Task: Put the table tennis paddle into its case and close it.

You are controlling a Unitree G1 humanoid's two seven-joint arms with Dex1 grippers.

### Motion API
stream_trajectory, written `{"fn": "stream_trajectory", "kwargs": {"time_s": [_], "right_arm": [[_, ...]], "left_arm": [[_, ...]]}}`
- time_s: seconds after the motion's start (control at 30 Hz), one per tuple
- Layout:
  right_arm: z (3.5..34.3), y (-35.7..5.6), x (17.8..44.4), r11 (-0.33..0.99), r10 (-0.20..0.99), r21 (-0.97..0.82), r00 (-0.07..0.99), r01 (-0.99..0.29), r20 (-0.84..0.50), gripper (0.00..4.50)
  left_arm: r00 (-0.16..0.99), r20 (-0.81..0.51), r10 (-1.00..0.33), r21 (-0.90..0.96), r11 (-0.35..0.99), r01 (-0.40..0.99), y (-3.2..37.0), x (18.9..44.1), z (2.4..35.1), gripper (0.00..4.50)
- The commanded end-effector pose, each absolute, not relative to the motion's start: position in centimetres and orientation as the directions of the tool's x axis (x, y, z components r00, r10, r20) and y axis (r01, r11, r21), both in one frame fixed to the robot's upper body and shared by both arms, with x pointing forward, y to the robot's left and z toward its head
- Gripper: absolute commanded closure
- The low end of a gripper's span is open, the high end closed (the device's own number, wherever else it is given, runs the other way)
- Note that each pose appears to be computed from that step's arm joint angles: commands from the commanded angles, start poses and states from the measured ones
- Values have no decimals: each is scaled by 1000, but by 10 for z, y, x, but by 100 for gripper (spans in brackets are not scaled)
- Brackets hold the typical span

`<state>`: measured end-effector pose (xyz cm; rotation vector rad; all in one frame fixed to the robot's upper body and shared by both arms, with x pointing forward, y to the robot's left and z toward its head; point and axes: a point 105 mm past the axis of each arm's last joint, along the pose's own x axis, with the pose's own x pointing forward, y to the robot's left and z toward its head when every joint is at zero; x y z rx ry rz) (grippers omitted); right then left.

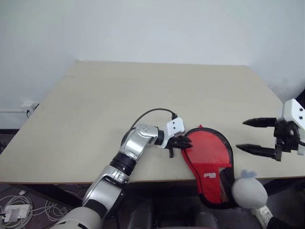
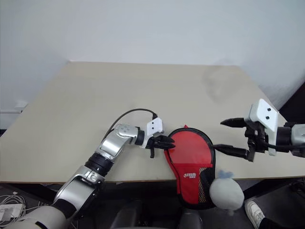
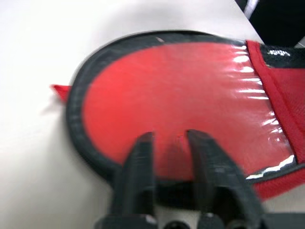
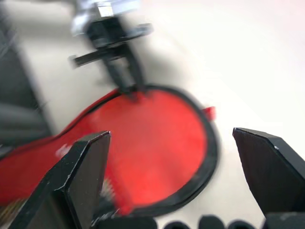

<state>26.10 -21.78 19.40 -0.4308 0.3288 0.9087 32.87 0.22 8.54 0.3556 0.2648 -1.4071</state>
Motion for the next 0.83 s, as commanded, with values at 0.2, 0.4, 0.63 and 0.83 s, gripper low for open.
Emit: {"fn": "stream_trajectory", "kwargs": {"time_s": [0.2, 0.4, 0.63, 0.83], "right_arm": [[192, -208, 298, 744, 578, -193, 761, -639, -294, 0], [187, -190, 308, 774, 582, -123, 775, -621, -247, 0], [180, -164, 327, 756, 626, -62, 747, -652, -224, 0], [171, -149, 344, 755, 631, -39, 742, -655, -227, 0]], "left_arm": [[399, -179, -899, 122, 383, 916, 53, 341, 147, 36], [659, -86, -747, 99, 652, 752, 120, 356, 169, 2], [816, -134, -562, 112, 810, 576, 207, 338, 157, 2], [863, -173, -475, 101, 863, 495, 230, 330, 139, 2]]}}
